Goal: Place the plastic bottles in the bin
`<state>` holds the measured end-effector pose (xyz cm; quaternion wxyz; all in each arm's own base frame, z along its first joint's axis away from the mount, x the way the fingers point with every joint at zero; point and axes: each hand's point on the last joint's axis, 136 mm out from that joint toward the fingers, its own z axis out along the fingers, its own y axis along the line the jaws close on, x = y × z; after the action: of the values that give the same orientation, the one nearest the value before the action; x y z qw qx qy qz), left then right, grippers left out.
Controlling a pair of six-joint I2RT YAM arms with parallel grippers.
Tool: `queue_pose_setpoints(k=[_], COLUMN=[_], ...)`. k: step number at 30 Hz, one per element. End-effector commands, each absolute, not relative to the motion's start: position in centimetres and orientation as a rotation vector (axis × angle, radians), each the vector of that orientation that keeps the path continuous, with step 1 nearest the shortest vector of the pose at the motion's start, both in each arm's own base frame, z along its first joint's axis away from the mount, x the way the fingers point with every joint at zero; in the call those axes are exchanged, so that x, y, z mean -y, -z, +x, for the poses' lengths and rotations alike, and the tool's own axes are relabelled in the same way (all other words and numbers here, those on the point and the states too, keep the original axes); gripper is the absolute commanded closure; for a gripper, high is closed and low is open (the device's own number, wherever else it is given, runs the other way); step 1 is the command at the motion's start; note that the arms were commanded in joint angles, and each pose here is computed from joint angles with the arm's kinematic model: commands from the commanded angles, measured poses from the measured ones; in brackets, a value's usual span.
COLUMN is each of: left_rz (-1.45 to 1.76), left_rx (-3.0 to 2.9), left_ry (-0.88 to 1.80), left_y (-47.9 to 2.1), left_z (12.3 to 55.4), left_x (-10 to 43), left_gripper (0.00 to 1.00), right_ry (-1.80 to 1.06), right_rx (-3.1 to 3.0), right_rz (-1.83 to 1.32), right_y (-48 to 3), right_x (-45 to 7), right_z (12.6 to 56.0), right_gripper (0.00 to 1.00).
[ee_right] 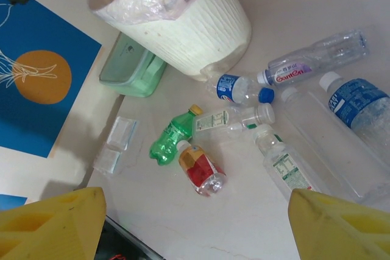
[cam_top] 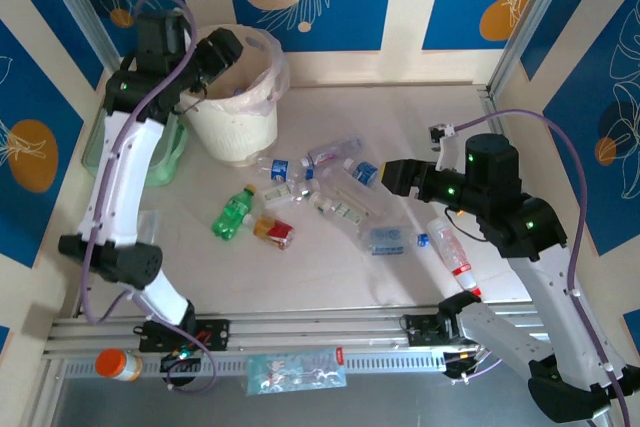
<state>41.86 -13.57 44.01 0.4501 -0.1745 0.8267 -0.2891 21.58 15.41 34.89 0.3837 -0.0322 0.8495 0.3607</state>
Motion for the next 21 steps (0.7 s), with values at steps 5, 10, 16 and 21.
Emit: queue_pose_setpoints(k=[5,10,16,21], left_rz=[-0.254,0.01,0.176,0.247], left_rx=[-2.12,-2.255,-2.387,-2.36], left_ry=[0.684,0.66,0.65,0.894], left_y=[-40.4,-36.0,-29.1,-26.1], left_z=[35.4,30.6,26.6,24.5], left_x=[14.6,16.1,16.0,18.6], left_gripper=[0.26,0.26,0.23,0.22], right_ry=[-0.861,-0.678,-0.636,-0.603], right_rx=[-2.237,-2.326,-2.436,-2.52], right_rz=[-0.046,0.047,0.333,0.472], right_y=[-32.8,-29.3,-23.4,-19.7], right_x=[-14.7,-12.6,-9.1,-7.5], right_z=[21.7,23.3,26.7,30.1], right_gripper=[0.21,0.21,0.21,0.21])
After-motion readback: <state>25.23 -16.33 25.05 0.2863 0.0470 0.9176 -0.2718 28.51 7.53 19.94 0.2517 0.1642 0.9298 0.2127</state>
